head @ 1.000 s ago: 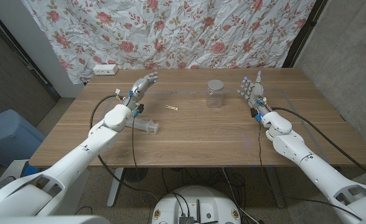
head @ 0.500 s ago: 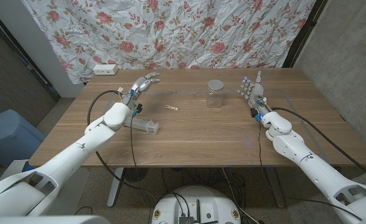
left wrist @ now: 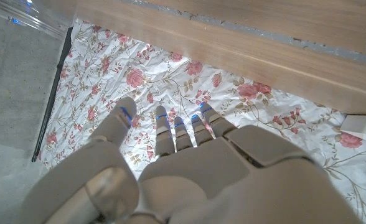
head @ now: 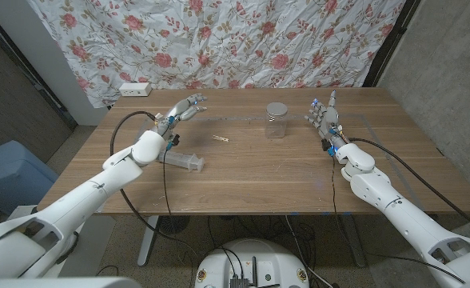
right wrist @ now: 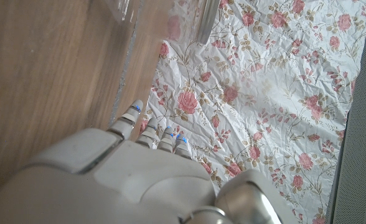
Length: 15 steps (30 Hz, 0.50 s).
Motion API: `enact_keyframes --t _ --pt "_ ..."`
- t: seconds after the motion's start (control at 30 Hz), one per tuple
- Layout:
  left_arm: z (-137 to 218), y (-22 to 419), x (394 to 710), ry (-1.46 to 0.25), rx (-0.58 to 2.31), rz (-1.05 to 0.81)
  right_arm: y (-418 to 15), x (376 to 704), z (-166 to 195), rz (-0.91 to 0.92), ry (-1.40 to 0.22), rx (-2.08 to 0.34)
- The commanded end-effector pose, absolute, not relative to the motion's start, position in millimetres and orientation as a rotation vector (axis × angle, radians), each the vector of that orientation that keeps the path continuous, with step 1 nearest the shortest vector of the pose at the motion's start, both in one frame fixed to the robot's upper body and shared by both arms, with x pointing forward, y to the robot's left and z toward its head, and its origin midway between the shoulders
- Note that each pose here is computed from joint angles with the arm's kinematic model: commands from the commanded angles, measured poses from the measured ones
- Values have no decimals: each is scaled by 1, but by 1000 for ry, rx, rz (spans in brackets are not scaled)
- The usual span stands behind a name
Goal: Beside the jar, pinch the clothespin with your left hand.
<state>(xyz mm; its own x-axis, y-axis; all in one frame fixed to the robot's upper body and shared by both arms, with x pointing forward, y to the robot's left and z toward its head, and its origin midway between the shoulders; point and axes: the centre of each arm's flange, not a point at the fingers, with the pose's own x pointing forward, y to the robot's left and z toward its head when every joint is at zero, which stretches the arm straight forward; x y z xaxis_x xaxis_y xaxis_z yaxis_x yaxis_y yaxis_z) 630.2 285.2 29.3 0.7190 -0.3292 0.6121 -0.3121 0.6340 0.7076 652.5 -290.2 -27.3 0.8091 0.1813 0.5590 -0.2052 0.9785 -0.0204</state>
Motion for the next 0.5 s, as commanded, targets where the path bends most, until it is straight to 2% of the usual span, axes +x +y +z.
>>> enact_keyframes --t 0.03,0.5 --pt "38 280 622 -822 1120 14 -290 653 -27 207 -593 42" --pt "48 267 614 -808 1369 51 -290 653 -27 207 -593 42"
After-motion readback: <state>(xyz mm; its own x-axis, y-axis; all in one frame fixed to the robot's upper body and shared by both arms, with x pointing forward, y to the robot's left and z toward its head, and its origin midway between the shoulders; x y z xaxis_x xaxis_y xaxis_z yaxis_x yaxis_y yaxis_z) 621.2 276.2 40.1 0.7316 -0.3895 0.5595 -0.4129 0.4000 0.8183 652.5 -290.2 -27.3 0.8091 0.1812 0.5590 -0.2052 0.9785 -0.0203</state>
